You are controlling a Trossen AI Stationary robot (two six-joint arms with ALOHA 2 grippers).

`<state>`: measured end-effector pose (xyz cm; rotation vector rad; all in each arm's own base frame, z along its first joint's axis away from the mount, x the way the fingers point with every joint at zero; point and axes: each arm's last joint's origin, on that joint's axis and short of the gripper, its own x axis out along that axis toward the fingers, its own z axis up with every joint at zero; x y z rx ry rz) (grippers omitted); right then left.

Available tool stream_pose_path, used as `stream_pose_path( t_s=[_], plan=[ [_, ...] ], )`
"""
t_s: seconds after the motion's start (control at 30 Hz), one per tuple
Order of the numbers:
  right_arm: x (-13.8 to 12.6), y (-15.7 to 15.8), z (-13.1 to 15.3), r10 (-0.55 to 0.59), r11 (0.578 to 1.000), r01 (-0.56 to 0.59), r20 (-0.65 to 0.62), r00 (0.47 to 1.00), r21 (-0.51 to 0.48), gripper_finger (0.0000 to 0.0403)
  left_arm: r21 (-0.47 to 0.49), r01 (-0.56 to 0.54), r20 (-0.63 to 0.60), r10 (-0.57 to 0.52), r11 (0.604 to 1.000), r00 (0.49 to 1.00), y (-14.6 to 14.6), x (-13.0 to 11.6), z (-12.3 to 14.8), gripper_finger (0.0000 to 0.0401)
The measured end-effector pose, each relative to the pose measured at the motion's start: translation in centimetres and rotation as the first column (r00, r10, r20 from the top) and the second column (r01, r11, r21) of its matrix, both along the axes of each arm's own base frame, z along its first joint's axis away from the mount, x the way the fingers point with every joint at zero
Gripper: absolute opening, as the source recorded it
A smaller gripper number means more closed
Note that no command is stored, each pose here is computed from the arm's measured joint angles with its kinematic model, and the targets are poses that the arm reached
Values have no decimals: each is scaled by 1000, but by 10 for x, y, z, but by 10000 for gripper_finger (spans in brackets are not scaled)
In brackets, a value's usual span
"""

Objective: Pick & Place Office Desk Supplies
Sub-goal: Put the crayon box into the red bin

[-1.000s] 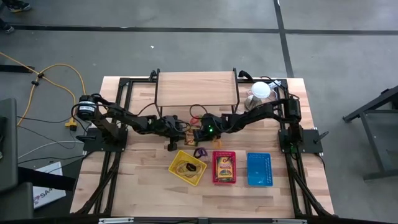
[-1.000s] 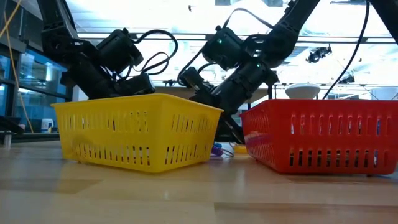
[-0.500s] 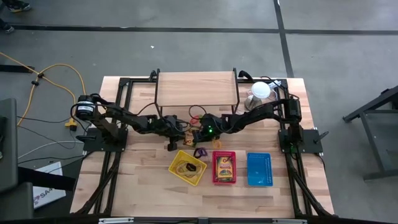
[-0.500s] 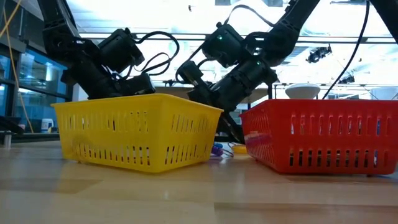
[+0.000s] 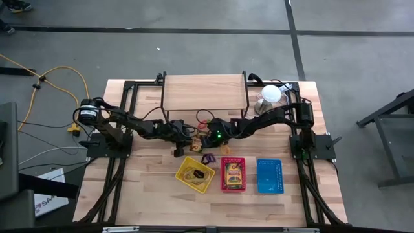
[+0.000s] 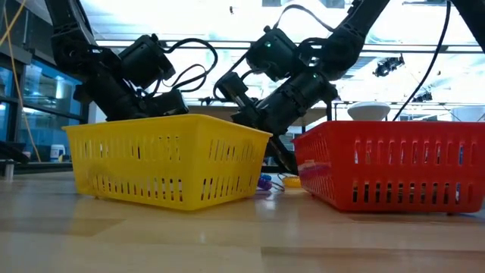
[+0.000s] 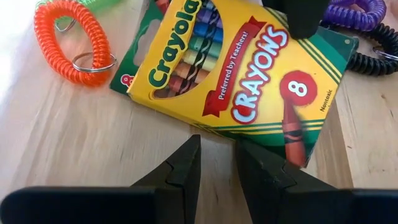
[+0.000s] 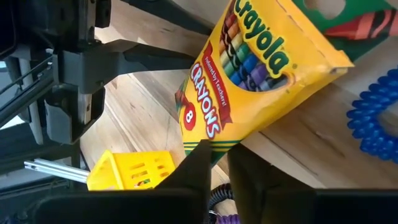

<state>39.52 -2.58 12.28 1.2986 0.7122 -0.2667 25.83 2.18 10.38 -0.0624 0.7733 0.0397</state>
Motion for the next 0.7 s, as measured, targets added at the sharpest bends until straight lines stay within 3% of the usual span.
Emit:
stream_pose_path(
  t_s=[0.5, 0.7],
  plan=[
    [0, 0, 1, 25, 999, -25, 14, 1000, -21, 20, 19, -19, -2, 19, 1000, 1000, 1, 0, 0, 99],
    [-3, -2, 24, 50, 995, -45, 55, 997, -93, 5, 20, -19, 5, 19, 1000, 1000, 1, 0, 2, 99]
  ],
)
